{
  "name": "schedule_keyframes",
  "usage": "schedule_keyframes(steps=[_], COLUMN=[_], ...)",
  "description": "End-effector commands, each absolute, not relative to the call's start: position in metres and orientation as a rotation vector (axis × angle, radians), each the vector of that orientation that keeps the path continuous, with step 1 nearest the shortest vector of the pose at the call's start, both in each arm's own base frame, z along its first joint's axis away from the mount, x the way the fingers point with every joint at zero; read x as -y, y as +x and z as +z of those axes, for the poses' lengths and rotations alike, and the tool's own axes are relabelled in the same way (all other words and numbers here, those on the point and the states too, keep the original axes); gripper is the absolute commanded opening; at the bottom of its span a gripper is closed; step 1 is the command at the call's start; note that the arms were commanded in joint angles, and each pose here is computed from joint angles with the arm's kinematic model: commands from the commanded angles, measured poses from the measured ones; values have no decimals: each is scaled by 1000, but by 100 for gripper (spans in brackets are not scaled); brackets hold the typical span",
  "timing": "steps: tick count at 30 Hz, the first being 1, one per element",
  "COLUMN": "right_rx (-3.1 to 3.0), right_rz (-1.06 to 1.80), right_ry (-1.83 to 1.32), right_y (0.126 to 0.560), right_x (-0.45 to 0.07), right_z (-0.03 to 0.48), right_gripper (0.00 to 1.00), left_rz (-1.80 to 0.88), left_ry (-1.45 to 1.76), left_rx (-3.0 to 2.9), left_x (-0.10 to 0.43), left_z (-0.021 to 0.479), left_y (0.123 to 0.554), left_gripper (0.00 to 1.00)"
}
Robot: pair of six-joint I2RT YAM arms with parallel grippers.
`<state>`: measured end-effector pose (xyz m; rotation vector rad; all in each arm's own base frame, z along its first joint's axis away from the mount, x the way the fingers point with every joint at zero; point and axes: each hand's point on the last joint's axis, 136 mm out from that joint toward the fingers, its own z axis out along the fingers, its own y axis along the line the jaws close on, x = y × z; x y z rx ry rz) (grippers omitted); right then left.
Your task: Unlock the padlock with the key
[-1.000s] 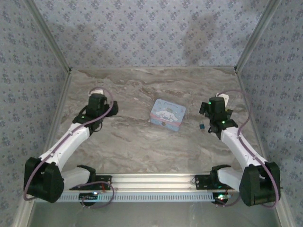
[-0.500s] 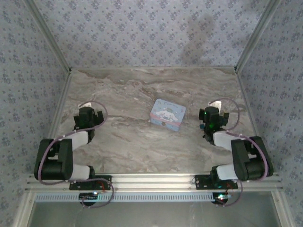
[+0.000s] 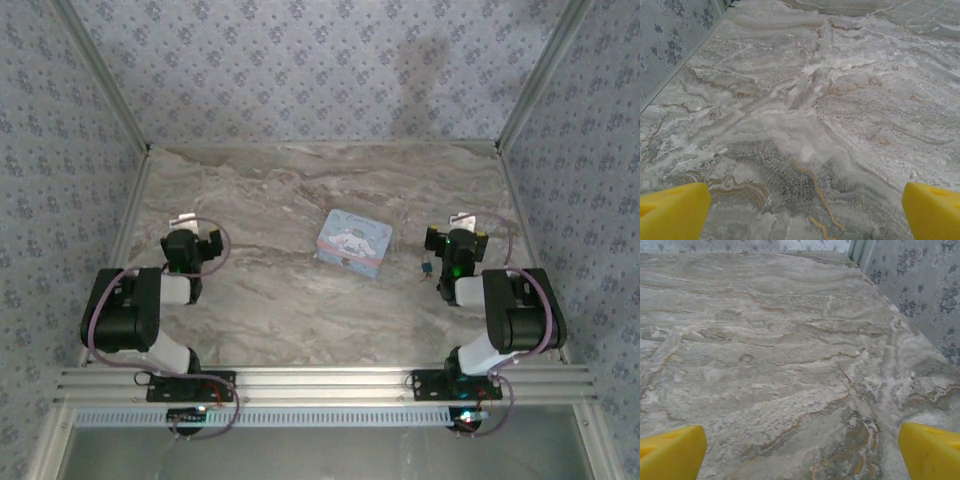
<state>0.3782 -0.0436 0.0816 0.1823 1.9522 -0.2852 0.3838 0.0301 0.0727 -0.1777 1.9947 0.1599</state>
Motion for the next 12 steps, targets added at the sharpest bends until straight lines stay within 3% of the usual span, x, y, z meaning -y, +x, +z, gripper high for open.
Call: schedule_keyframes(steps=[1, 12], right_rx=[-1933, -1938], right_rz=[-220, -210], right_ry=[159, 149], right_y=[385, 386], right_x=[37, 36], right_z=[88, 88], right_gripper=[100, 100], left_rz=[171, 181], left_ry=[-156, -154], left_rx=[-1927, -1926], left_x=[-27, -27], left_z=[92, 92], left_y=[393, 392], left_gripper=[98, 98])
